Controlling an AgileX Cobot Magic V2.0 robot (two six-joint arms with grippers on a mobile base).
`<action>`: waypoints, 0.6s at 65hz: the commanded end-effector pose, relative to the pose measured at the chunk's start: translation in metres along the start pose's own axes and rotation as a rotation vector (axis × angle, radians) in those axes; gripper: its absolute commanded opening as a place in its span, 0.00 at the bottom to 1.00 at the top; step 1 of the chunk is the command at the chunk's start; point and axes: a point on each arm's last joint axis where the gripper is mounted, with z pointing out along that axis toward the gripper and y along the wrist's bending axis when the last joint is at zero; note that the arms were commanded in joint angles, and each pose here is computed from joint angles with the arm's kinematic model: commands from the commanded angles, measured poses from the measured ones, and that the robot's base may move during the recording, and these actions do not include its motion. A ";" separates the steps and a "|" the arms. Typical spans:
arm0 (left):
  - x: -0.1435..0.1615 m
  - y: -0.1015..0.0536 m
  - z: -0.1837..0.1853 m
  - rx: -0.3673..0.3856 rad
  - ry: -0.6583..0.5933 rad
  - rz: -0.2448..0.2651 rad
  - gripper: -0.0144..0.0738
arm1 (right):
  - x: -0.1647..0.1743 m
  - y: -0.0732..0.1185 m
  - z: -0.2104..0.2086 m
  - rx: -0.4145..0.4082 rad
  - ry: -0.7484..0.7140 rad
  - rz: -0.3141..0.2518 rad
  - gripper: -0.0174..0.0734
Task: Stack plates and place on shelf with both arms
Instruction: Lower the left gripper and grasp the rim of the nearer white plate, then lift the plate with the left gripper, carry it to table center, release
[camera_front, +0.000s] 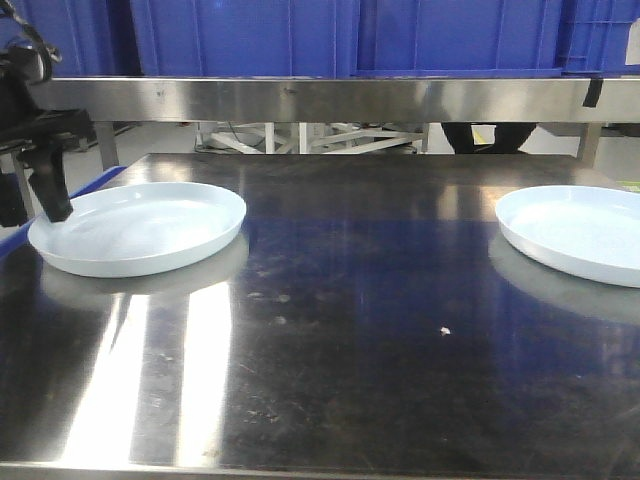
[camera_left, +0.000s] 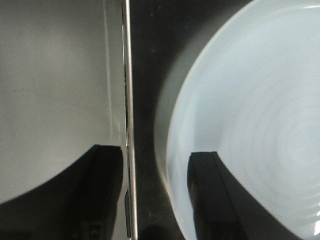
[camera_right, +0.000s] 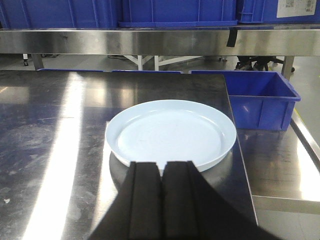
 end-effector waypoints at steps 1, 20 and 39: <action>-0.007 -0.007 -0.025 0.008 -0.089 0.010 0.60 | -0.009 0.000 -0.002 0.001 -0.101 -0.014 0.25; -0.006 -0.007 -0.021 0.007 -0.071 0.009 0.54 | -0.009 0.000 -0.002 0.001 -0.101 -0.014 0.25; -0.003 -0.007 -0.020 0.011 -0.025 0.011 0.32 | -0.009 0.000 -0.002 0.001 -0.101 -0.014 0.25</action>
